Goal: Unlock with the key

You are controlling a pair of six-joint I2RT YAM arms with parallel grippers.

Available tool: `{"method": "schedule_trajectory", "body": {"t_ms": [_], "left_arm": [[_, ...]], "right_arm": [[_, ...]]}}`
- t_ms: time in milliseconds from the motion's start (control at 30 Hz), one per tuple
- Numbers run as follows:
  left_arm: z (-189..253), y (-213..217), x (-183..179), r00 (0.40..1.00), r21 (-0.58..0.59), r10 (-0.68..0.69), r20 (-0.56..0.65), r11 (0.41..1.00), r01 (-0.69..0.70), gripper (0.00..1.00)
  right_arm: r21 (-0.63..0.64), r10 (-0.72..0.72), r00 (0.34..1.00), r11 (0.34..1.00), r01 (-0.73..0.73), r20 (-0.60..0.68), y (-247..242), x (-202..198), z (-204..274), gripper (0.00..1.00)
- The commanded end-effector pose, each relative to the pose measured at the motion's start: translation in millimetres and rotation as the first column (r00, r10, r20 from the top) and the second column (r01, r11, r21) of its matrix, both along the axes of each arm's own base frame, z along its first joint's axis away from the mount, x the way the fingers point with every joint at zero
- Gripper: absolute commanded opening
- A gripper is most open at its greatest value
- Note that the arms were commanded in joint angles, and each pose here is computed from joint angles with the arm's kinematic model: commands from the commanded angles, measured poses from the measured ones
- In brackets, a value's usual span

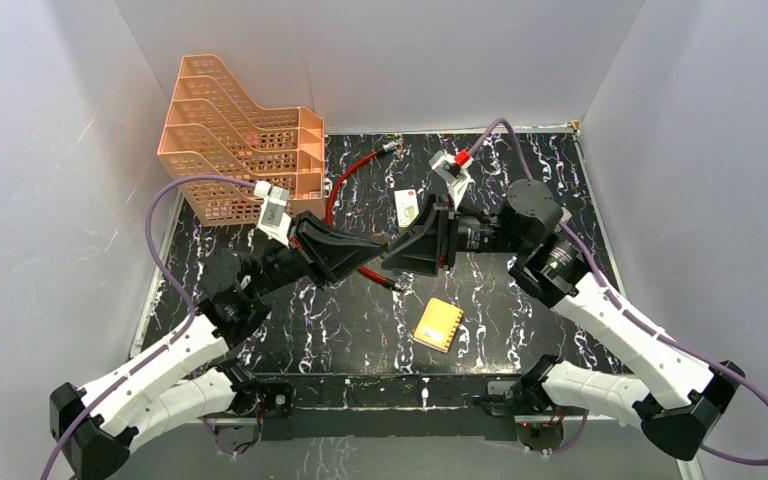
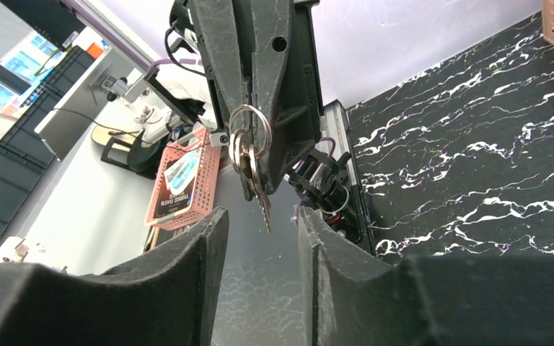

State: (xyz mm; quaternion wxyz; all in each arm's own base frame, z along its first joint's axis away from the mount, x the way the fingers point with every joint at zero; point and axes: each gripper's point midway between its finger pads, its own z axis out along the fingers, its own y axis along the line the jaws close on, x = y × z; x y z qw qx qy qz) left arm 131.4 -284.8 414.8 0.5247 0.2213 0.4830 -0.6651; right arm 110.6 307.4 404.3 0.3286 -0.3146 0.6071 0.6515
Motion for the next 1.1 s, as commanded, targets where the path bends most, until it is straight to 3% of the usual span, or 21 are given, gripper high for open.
{"method": "schedule_trajectory", "body": {"t_ms": [0,167,300,600,833,1067], "left_arm": [[26.8,6.6,-6.5,0.998,-0.077,0.000,0.055,0.997,0.004,0.00],[28.1,7.7,-7.2,0.998,-0.080,0.003,0.061,0.997,0.002,0.00],[28.1,9.7,-9.0,0.998,-0.083,0.005,0.067,0.997,0.000,0.00],[26.8,11.1,-10.3,0.998,-0.085,0.005,0.066,0.996,0.001,0.00],[27.0,11.6,-11.0,0.998,-0.086,0.004,0.066,0.996,0.002,0.00],[27.1,12.2,-11.5,0.998,-0.086,0.005,0.070,0.996,0.001,0.00]], "right_arm": [[0.067,-0.018,0.996,0.998,0.012,0.087,3.1,-3.0,28.0,0.45],[0.069,-0.033,0.995,0.997,0.026,0.095,2.9,-1.7,28.6,0.37],[0.073,-0.076,0.992,0.995,0.068,0.106,-1.6,1.0,30.2,0.44],[0.099,-0.090,0.989,0.992,0.079,0.119,-4.8,-0.2,33.8,0.45],[0.099,-0.061,0.991,0.994,0.049,0.119,-2.6,-3.0,35.8,0.34],[0.102,-0.071,0.990,0.993,0.059,0.123,-4.3,-3.1,36.7,0.12]]}}
